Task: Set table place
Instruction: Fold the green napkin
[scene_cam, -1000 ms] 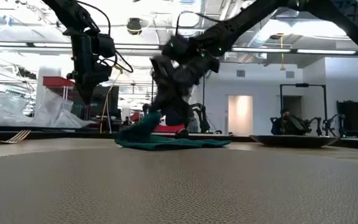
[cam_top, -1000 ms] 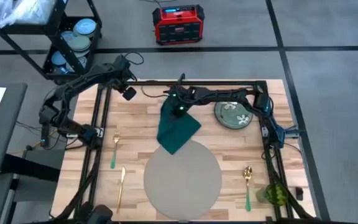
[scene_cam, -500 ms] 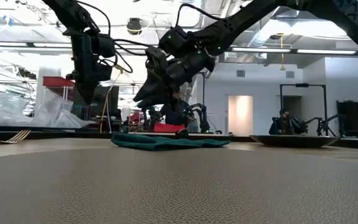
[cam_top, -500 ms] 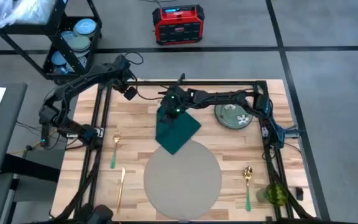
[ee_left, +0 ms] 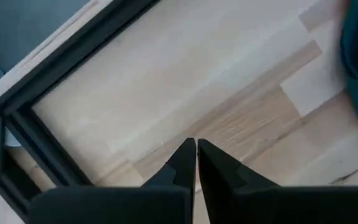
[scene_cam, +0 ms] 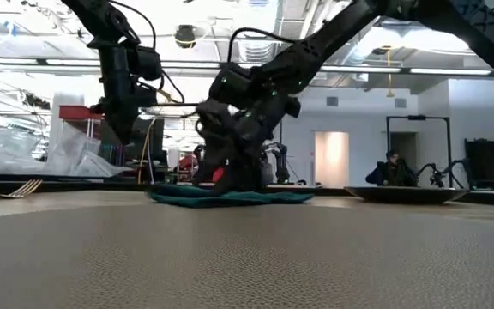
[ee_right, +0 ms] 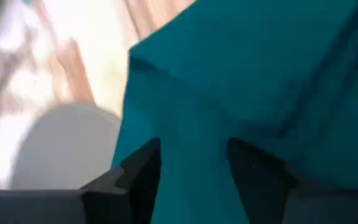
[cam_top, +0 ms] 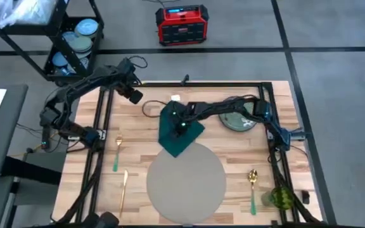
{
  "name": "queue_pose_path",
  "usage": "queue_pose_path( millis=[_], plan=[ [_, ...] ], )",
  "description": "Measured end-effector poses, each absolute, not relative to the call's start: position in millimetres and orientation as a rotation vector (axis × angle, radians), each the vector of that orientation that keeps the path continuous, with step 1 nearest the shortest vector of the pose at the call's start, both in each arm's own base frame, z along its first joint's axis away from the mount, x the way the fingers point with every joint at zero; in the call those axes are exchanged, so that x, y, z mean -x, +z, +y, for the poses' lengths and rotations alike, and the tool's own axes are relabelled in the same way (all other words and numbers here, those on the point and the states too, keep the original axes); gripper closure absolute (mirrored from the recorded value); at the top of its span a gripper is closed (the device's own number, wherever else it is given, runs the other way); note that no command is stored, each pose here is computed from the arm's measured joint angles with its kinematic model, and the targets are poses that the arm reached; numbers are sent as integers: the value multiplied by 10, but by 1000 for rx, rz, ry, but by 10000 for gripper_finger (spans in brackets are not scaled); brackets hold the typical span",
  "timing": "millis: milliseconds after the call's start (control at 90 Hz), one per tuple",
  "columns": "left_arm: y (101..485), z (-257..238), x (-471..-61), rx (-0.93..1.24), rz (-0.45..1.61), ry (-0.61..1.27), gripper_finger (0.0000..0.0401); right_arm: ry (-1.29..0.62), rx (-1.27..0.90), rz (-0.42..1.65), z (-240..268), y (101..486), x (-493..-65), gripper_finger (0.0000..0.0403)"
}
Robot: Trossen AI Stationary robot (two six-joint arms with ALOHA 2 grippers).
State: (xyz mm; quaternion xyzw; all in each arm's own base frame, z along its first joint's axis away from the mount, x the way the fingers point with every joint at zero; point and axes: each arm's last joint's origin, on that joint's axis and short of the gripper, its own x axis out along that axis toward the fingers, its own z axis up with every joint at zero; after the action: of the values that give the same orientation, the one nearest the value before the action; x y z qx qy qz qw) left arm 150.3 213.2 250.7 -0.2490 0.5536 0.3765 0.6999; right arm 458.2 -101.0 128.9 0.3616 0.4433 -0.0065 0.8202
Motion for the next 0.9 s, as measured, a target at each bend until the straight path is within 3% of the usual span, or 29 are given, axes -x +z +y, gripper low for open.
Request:
queue_pose_path(
  millis=[344,611,900],
  plan=[
    [2508,2132,-1503,540,1240,831,401,-54,-876,1024,-1227,1219,-4458,245],
    [2519,2163,-1527,530,1196,846,401,-146,-682,1233,-1477,1153,-4153,270],
    [2526,2146,-1670,666,1050,778,401,-198,-572,1416,-1502,1288,-4043,296]
  ],
)
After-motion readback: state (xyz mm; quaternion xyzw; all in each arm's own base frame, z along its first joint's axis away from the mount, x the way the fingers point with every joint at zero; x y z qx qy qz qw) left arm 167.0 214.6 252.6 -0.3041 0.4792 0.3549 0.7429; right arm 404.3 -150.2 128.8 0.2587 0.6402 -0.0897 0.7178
